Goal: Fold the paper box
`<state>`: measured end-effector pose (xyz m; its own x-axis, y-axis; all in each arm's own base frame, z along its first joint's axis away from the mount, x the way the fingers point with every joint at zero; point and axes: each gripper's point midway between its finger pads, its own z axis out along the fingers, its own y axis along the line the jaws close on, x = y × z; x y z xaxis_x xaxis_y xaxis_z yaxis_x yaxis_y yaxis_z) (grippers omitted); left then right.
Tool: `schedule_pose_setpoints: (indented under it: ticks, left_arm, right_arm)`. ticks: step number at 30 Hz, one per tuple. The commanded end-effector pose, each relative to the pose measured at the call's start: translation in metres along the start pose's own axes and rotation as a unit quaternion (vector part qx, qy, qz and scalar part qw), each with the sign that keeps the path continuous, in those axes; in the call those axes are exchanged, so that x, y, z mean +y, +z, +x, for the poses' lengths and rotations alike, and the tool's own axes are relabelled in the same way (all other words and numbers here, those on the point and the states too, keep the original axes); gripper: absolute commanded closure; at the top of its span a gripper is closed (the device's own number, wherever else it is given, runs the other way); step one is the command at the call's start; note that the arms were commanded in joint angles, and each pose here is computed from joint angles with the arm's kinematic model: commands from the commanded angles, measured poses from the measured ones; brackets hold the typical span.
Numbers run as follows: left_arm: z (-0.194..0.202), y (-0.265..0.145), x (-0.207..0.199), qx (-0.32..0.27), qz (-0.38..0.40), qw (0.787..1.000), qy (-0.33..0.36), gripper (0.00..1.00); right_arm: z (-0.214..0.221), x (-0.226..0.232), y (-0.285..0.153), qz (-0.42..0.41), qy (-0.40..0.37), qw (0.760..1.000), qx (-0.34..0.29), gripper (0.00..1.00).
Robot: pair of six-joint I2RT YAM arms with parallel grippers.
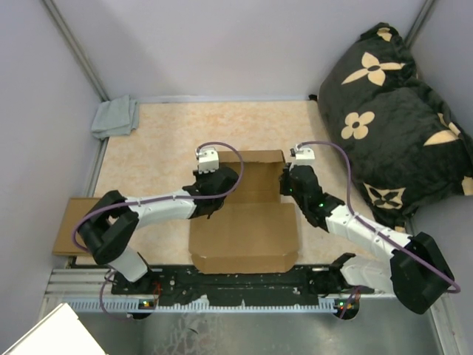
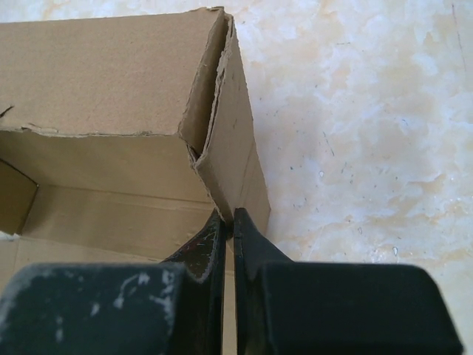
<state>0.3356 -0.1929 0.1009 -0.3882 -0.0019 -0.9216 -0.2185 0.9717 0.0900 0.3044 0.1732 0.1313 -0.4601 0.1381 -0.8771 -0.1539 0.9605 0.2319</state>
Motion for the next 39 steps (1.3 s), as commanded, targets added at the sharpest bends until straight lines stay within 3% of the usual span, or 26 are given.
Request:
schedule_pose_setpoints:
  ticks: [1, 3, 5, 9, 17, 26, 28, 29, 30, 31, 34, 39]
  left_arm:
    - [0.017, -0.005, 0.007, 0.01, 0.003, 1.0, 0.028, 1.0]
    - [0.017, -0.009, 0.005, 0.013, 0.025, 0.999, 0.024, 0.94]
    - [0.014, -0.015, 0.003, 0.013, 0.05, 0.999, 0.015, 0.75]
    - [0.003, -0.027, 0.0, 0.002, 0.1, 0.995, 0.006, 0.56]
    - [0.001, -0.041, 0.01, 0.015, 0.124, 0.992, 0.003, 0.5]
    - [0.038, -0.039, 0.017, 0.053, 0.116, 0.992, -0.003, 0.55]
    - [0.042, -0.035, 0.017, 0.054, 0.109, 0.993, 0.002, 0.65]
    - [0.044, -0.034, 0.017, 0.054, 0.103, 0.993, 0.006, 0.79]
    - [0.044, -0.032, 0.019, 0.053, 0.094, 0.994, 0.007, 0.96]
    - [0.044, -0.031, 0.019, 0.053, 0.091, 0.994, 0.01, 1.0]
    - [0.04, -0.032, 0.02, 0.046, 0.093, 0.995, 0.006, 1.0]
    - [0.027, -0.039, 0.021, 0.013, 0.128, 0.992, -0.014, 1.0]
  right_arm:
    - [0.005, 0.014, 0.0, -0.012, 0.024, 0.999, 0.019, 1.0]
    - [0.005, 0.014, 0.0, -0.012, 0.024, 0.999, 0.018, 1.0]
    - [0.004, 0.014, 0.0, -0.01, 0.023, 1.0, 0.018, 1.0]
    - [0.004, 0.014, 0.003, -0.005, 0.02, 1.0, 0.024, 1.0]
    - [0.008, 0.012, 0.005, 0.005, 0.023, 0.999, 0.034, 0.99]
    - [0.006, 0.012, 0.0, 0.002, 0.021, 0.999, 0.035, 0.96]
    - [0.008, 0.012, 0.0, 0.0, 0.021, 0.999, 0.037, 0.95]
    - [0.008, 0.012, -0.001, -0.001, 0.022, 0.999, 0.038, 0.93]
    - [0.01, 0.012, -0.001, -0.003, 0.021, 0.999, 0.039, 0.89]
    - [0.011, 0.013, -0.001, -0.007, 0.021, 0.999, 0.039, 0.84]
    - [0.014, 0.015, -0.003, -0.021, 0.02, 0.999, 0.036, 0.59]
    - [0.016, 0.026, 0.002, -0.061, 0.008, 0.998, 0.018, 0.5]
